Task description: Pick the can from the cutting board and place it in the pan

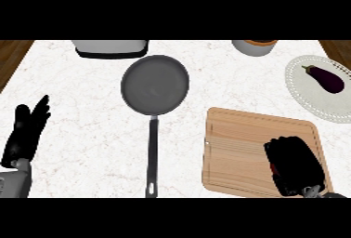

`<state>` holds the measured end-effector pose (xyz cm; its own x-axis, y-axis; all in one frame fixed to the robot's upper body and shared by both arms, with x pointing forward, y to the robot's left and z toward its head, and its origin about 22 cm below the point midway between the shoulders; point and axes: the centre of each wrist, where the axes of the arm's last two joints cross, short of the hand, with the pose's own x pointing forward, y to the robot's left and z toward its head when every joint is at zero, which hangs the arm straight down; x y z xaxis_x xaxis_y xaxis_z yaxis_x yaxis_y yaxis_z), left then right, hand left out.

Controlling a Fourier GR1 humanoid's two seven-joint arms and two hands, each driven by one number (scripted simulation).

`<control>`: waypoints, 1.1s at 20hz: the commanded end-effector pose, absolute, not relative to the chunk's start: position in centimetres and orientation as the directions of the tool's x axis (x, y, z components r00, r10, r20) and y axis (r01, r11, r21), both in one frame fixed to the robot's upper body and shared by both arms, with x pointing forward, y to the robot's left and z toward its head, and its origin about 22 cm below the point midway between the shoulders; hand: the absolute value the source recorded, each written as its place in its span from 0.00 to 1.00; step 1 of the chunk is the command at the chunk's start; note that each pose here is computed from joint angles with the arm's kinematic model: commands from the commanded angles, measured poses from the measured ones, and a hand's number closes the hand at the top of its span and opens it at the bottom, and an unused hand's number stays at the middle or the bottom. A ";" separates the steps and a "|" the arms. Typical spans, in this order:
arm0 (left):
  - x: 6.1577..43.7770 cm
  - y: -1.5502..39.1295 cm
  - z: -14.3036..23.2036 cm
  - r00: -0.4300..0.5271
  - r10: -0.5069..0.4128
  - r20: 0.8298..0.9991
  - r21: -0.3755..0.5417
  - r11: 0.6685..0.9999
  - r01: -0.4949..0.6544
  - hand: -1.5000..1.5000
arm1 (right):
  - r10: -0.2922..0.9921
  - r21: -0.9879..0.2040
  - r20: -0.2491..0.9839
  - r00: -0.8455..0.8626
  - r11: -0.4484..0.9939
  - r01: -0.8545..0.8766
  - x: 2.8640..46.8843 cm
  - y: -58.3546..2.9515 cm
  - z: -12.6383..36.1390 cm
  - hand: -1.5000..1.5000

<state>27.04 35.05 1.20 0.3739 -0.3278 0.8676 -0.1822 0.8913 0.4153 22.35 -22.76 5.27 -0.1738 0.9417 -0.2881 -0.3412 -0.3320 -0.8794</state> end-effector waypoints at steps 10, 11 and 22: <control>28.9 33.5 1.8 0.317 -0.355 0.879 0.417 0.896 -0.151 0.50 | 0.929 -0.942 0.099 -0.357 -0.028 -0.335 35.0 -30.3 7.8 1.00; 28.5 33.3 1.4 0.325 -0.350 0.879 0.408 0.904 -0.129 0.50 | 0.930 -0.934 0.110 -0.350 -0.024 -0.357 36.5 -30.3 8.2 1.00; 27.1 35.1 0.8 0.351 -0.337 0.873 0.412 0.896 -0.165 0.50 | 0.729 -0.923 0.287 -0.622 0.383 0.023 39.8 -28.7 11.3 1.00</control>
